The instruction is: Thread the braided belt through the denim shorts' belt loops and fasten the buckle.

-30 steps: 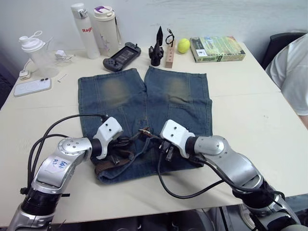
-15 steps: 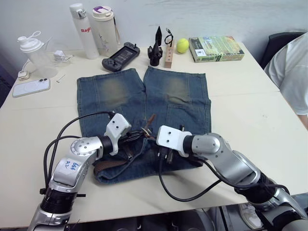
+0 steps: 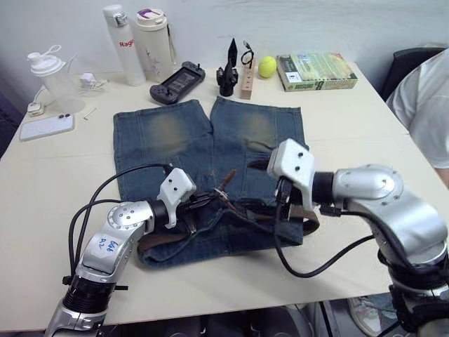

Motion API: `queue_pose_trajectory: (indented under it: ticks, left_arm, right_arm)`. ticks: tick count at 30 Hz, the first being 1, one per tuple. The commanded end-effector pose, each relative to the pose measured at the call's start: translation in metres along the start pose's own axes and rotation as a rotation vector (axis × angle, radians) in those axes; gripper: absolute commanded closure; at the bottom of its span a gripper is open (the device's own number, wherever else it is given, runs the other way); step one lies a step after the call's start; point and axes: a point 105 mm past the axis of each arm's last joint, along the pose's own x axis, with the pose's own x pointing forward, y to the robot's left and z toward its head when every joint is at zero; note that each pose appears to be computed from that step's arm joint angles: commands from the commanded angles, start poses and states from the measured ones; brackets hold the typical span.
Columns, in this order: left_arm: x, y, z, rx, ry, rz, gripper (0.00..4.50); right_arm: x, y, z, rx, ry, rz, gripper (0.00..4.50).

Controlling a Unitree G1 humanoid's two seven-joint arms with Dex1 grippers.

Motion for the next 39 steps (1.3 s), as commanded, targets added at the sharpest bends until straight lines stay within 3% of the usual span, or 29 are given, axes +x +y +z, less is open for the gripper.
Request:
queue_pose_trajectory:
  ticks: [1, 6, 13, 16, 23, 24, 36, 38, 39]
  left_arm:
    - [0.002, -0.003, 0.005, 0.044, -0.015, -0.017, 4.50]
    - [0.003, -0.004, 0.005, 0.075, -0.009, -0.022, 4.50]
    - [0.003, -0.004, 0.007, 0.082, -0.016, -0.016, 4.50]
    - [0.003, -0.004, 0.006, 0.084, -0.014, -0.015, 4.50]
    - [0.002, -0.003, 0.007, 0.096, -0.009, -0.012, 4.50]
    - [0.002, -0.003, 0.007, 0.098, -0.008, -0.010, 4.50]
    - [0.002, 0.003, 0.012, 0.096, -0.040, 0.010, 4.50]
    - [0.001, 0.003, 0.017, 0.075, -0.074, 0.004, 3.62]
    - [0.001, 0.003, 0.021, 0.072, -0.090, 0.003, 3.39]
  right_arm:
    - [0.011, -0.019, -0.003, -0.372, 0.056, -0.069, 0.20]
    - [0.033, -0.022, -0.007, -0.684, 0.051, -0.034, 0.20]
    - [0.043, -0.016, -0.021, -0.732, 0.048, 0.029, 0.20]
    - [0.044, -0.015, -0.028, -0.720, 0.062, 0.044, 0.87]
    - [0.047, -0.011, -0.035, -0.703, 0.068, 0.067, 4.16]
    - [0.047, -0.010, -0.036, -0.699, 0.070, 0.070, 4.43]
    - [0.046, -0.001, -0.039, -0.630, 0.067, 0.068, 4.43]
    - [0.045, 0.000, -0.038, -0.619, 0.066, 0.060, 4.50]
    - [0.044, -0.001, -0.038, -0.612, 0.066, 0.053, 4.50]
